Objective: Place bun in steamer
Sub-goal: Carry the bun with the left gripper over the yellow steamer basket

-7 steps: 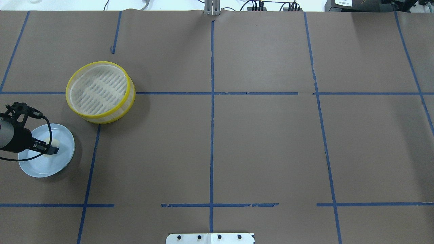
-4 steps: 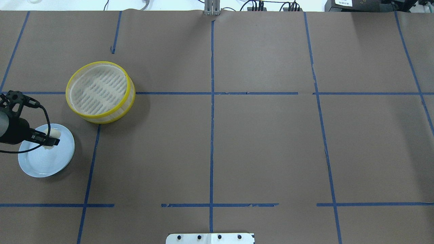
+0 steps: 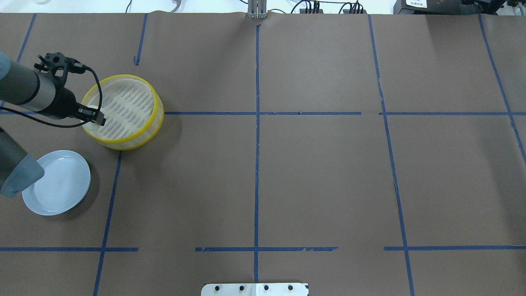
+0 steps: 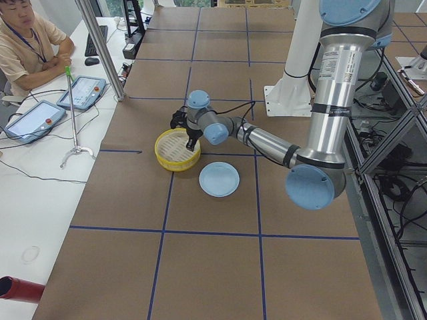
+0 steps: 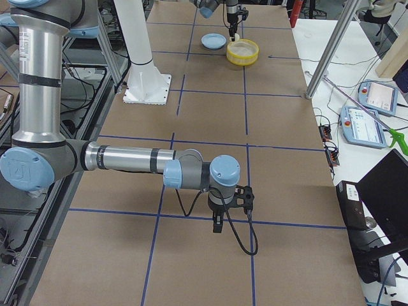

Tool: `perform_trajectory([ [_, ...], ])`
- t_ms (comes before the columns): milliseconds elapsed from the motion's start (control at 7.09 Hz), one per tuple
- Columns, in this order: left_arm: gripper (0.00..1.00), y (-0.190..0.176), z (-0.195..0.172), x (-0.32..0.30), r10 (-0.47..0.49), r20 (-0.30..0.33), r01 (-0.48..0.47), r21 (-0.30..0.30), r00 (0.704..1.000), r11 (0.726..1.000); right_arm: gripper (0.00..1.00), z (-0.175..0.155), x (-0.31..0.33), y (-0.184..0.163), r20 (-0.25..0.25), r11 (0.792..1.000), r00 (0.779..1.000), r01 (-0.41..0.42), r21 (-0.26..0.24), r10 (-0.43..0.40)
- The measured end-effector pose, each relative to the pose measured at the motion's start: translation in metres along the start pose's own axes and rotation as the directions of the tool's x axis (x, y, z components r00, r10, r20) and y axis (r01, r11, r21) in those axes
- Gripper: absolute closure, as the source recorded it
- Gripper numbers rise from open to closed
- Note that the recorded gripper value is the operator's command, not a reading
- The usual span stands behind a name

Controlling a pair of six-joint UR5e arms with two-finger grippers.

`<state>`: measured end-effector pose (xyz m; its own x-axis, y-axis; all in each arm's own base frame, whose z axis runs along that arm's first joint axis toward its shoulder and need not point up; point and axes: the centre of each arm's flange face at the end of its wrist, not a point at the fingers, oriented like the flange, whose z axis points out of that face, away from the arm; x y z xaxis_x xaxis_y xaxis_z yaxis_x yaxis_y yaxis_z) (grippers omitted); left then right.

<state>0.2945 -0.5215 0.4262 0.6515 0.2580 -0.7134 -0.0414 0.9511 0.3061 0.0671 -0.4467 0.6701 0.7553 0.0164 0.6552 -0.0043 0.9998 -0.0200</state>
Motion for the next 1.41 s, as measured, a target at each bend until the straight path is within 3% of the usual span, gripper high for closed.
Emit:
perform_trajectory([
  [564, 0.54, -0.051, 0.056, 0.009, -0.141, 0.046, 0.144, -0.053, 0.989, 0.988, 0.0, 0.0, 0.0, 0.0, 0.0, 1.0, 1.0, 0.0, 0.0, 0.0],
  [1128, 0.51, -0.052, 0.066, 0.02, -0.251, 0.048, 0.254, -0.063, 0.967, 0.965, 0.0, 0.0, 0.0, 0.0, 0.0, 1.0, 1.0, 0.0, 0.0, 0.0],
  [1410, 0.43, -0.044, 0.074, 0.03, -0.264, 0.047, 0.267, -0.081, 0.963, 0.96, 0.0, 0.0, 0.0, 0.0, 0.0, 1.0, 1.0, 0.0, 0.0, 0.0],
])
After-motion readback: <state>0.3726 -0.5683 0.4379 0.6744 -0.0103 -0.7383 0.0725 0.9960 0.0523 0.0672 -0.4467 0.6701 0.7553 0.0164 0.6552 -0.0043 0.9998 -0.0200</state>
